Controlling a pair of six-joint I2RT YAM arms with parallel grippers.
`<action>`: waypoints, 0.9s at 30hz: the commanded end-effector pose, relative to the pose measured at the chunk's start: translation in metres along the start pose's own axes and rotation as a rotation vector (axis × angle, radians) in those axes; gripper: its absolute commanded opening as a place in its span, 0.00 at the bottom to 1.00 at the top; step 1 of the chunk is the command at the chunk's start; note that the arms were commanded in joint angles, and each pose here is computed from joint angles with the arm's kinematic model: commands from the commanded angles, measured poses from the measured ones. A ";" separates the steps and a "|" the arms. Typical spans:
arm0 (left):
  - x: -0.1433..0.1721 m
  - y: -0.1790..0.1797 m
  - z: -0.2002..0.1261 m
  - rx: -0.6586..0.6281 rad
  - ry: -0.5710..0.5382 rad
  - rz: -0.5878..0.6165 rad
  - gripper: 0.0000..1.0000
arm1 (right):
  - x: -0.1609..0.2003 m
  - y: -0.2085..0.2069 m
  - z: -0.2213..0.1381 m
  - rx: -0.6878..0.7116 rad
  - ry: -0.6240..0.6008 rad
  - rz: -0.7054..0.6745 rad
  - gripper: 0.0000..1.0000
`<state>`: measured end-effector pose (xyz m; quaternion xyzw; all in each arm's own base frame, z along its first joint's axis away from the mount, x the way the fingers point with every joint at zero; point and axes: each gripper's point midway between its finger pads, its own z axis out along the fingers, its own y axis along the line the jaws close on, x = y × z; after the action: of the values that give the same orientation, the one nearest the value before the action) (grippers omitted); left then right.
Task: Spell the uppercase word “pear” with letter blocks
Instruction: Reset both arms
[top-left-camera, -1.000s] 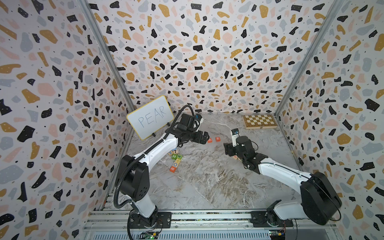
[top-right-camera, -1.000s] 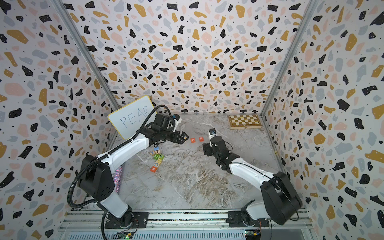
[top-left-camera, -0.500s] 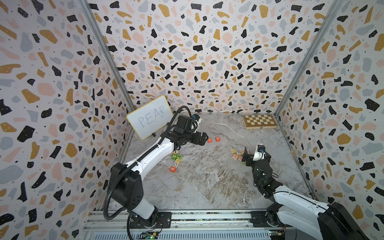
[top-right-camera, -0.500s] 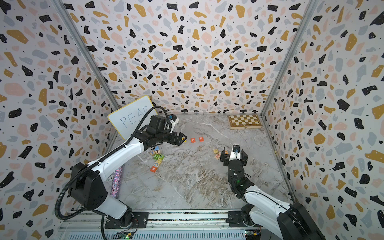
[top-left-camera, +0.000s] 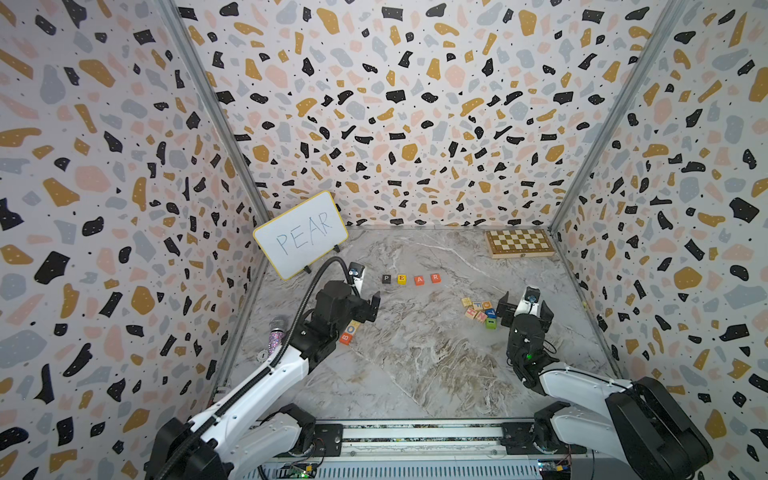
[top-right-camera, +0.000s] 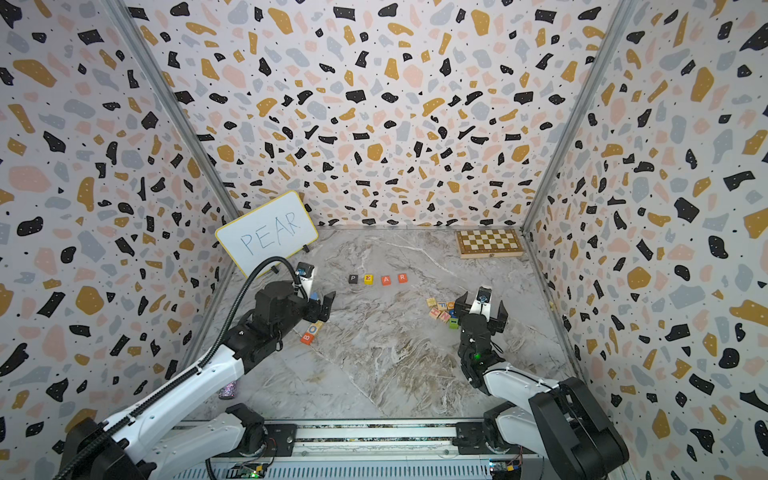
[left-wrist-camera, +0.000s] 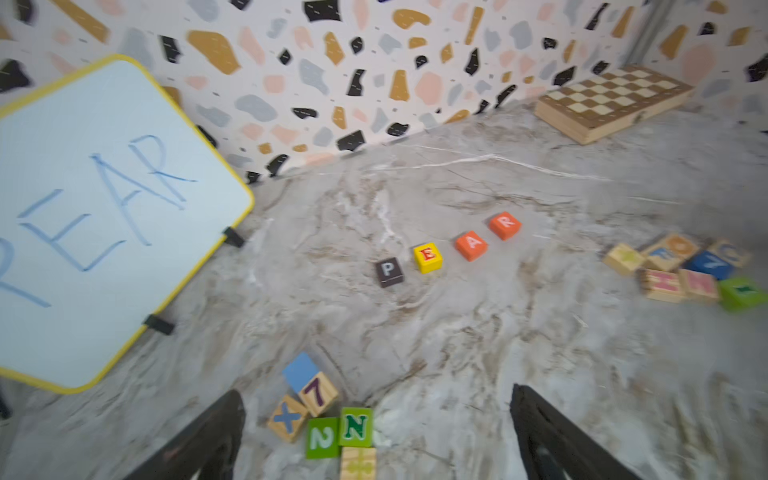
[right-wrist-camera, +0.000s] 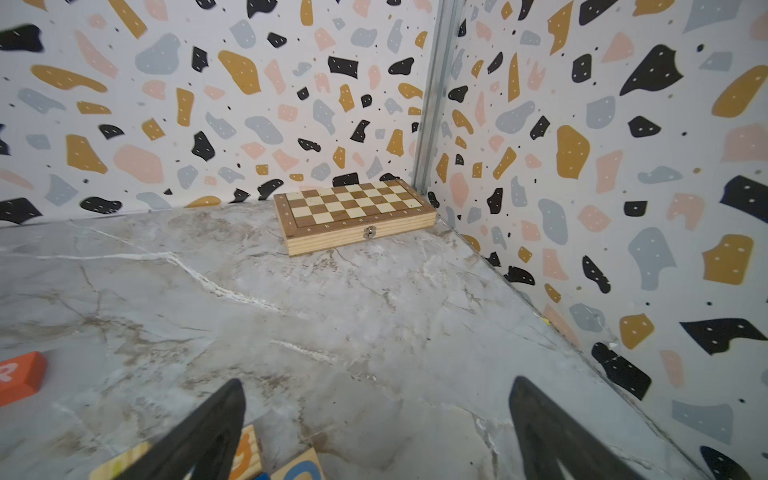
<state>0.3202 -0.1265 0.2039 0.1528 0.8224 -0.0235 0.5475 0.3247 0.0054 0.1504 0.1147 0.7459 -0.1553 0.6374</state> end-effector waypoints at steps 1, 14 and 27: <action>0.004 0.051 -0.008 -0.282 -0.100 0.010 0.99 | 0.000 -0.012 0.004 0.026 -0.023 0.039 0.99; 0.066 0.118 0.010 -0.496 -0.123 -0.082 0.99 | 0.013 0.002 0.040 -0.064 -0.001 -0.063 0.99; 0.101 0.110 0.054 -0.325 -0.079 -0.119 0.99 | 0.010 0.018 0.013 -0.280 -0.096 -0.079 0.99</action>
<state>0.3444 0.0020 0.0759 -0.0018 0.8342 0.0983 0.5426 0.3478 0.0059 0.1149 0.0134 0.7663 -0.1069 0.6334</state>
